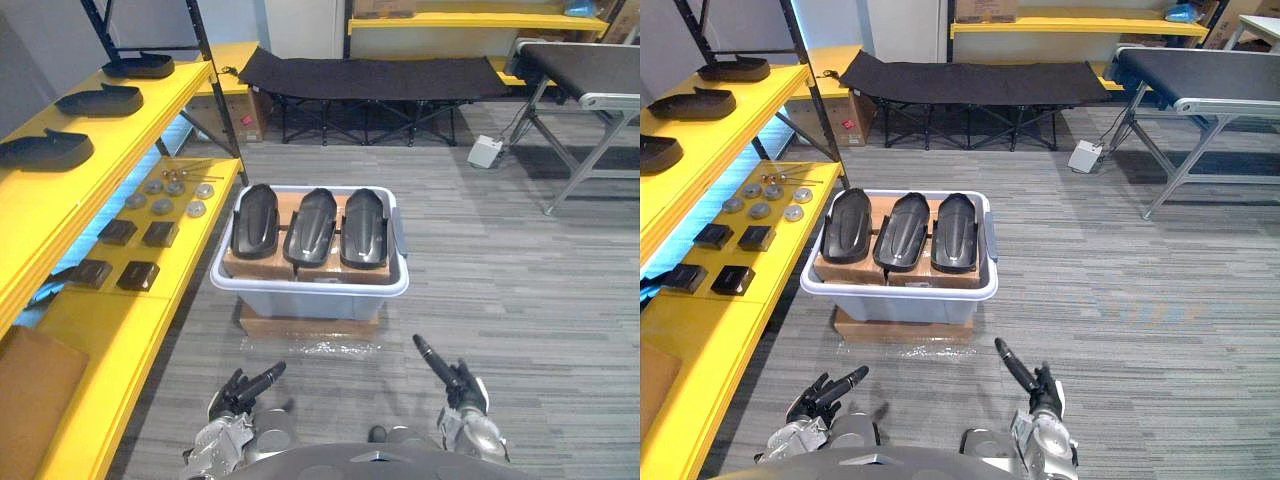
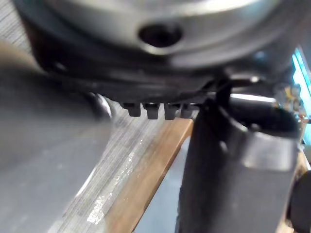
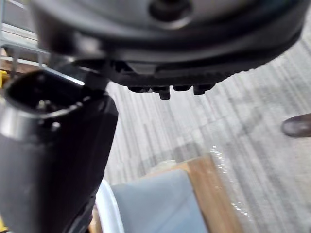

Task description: Walk over and take three plastic housings, then place them on the shelf

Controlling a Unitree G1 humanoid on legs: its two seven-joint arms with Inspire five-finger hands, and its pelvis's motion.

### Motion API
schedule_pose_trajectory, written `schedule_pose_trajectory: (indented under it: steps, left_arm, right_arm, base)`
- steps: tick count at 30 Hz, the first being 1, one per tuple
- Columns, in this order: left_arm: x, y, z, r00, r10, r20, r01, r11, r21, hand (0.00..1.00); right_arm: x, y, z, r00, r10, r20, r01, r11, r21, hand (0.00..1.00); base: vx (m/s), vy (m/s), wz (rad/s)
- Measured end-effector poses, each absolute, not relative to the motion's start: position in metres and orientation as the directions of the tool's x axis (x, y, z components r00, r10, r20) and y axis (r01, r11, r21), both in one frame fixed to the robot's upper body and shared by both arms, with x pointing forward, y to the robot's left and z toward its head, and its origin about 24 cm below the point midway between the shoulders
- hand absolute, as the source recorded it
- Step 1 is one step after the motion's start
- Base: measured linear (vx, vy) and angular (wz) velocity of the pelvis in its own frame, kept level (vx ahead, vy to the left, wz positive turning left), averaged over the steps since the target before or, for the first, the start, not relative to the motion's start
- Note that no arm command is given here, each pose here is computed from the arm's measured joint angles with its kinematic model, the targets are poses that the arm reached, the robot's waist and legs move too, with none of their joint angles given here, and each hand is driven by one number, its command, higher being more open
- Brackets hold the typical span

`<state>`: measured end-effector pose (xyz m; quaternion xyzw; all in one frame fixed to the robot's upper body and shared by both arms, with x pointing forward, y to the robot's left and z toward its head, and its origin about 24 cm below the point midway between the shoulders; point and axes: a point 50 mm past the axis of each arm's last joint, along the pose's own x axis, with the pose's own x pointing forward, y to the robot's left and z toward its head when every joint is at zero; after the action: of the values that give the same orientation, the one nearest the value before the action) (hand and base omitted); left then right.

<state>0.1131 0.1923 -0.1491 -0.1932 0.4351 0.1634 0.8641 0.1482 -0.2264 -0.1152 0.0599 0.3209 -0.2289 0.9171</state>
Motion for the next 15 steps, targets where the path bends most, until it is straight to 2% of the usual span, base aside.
schedule_pose_trajectory:
  steps: [4, 8, 11, 15]
  left_arm:
    - [0.117, 0.195, -0.147, 0.582, 0.097, -0.808, -0.393, 0.903, -0.175, 1.00]
    - [0.118, 0.195, -0.145, 0.588, 0.042, -0.808, -0.245, 0.961, -0.128, 1.00]
    - [0.121, 0.194, -0.143, 0.601, 0.015, -0.799, -0.197, 0.972, -0.130, 1.00]
    - [0.122, 0.193, -0.142, 0.611, 0.002, -0.792, -0.176, 0.975, -0.134, 1.00]
  right_arm:
    - [0.172, -0.244, -0.083, 0.739, -0.486, -0.466, 0.519, 0.852, -0.066, 1.00]
    - [0.201, -0.266, -0.047, 0.792, -0.531, -0.302, 0.526, 0.844, -0.106, 1.00]
    - [0.221, -0.270, -0.032, 0.819, -0.513, -0.257, 0.489, 0.858, -0.154, 1.00]
    - [0.243, -0.278, -0.013, 0.811, -0.553, -0.193, 0.504, 0.826, -0.253, 1.00]
  base:
    - [0.21, 0.164, 0.09]
    - [0.18, 0.148, 0.01]
    - [0.07, 0.087, -0.07]
    - [-0.01, 0.042, 0.17]
